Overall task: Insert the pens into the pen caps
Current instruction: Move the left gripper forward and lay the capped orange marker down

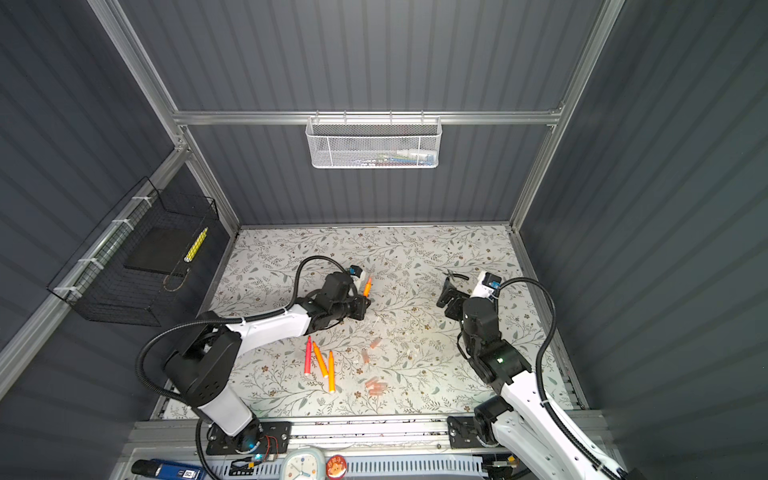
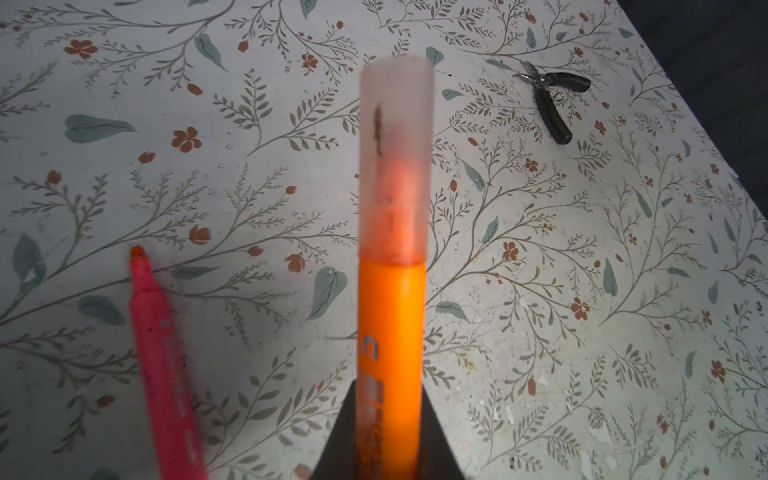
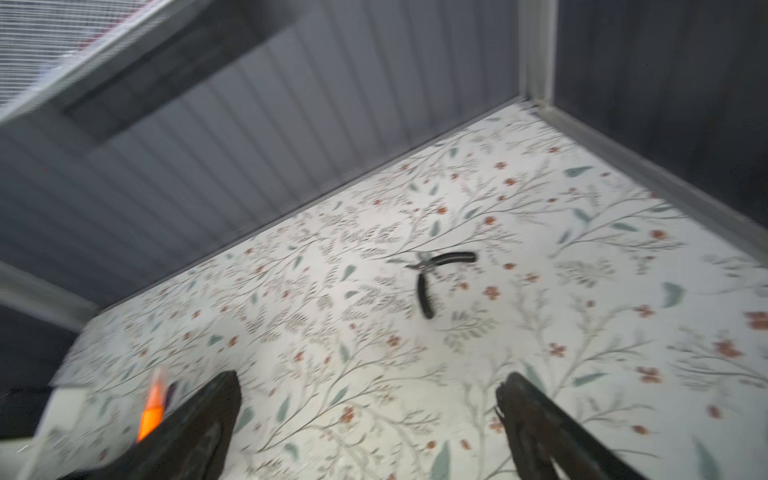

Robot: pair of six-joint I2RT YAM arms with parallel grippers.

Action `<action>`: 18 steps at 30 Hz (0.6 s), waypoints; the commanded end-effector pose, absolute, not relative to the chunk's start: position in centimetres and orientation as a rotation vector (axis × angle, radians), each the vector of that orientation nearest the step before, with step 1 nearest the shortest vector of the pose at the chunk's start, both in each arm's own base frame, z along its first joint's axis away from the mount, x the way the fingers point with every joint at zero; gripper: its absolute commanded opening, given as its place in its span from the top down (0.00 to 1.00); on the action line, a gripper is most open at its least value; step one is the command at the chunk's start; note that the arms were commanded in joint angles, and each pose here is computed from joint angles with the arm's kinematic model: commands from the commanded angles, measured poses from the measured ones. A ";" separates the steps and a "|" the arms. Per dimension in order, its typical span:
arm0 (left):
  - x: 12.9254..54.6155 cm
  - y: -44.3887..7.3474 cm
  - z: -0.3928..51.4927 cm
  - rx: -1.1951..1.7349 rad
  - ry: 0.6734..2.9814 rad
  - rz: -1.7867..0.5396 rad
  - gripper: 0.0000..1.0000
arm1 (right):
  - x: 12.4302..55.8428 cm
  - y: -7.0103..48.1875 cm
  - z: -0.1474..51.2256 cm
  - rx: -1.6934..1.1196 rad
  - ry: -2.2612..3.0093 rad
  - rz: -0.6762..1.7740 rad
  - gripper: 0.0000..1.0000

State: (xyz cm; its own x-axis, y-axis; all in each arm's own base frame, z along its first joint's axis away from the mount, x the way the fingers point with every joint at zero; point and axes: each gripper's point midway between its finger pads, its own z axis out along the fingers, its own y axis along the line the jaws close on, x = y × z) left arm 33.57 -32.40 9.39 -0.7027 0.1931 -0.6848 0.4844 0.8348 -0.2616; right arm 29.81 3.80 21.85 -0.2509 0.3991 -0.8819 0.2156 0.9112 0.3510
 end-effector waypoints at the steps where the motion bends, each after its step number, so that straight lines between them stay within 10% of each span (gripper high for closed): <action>1: 33.8 -33.2 8.9 0.490 2.381 -0.388 1.00 | 29.9 -0.6 18.6 0.528 1.880 -0.063 0.01; 18: 36.6 -38.0 4.2 0.534 2.504 -0.346 1.00 | 29.0 -2.2 16.2 0.620 1.801 -0.017 0.01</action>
State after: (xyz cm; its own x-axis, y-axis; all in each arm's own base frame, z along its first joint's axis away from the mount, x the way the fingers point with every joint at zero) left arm 36.47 -36.93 3.57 -0.7621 0.3065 -0.5704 0.4378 0.8929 -0.1052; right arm 29.18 -1.75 15.84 -0.2253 0.3883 -0.8936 0.4082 0.8704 0.2753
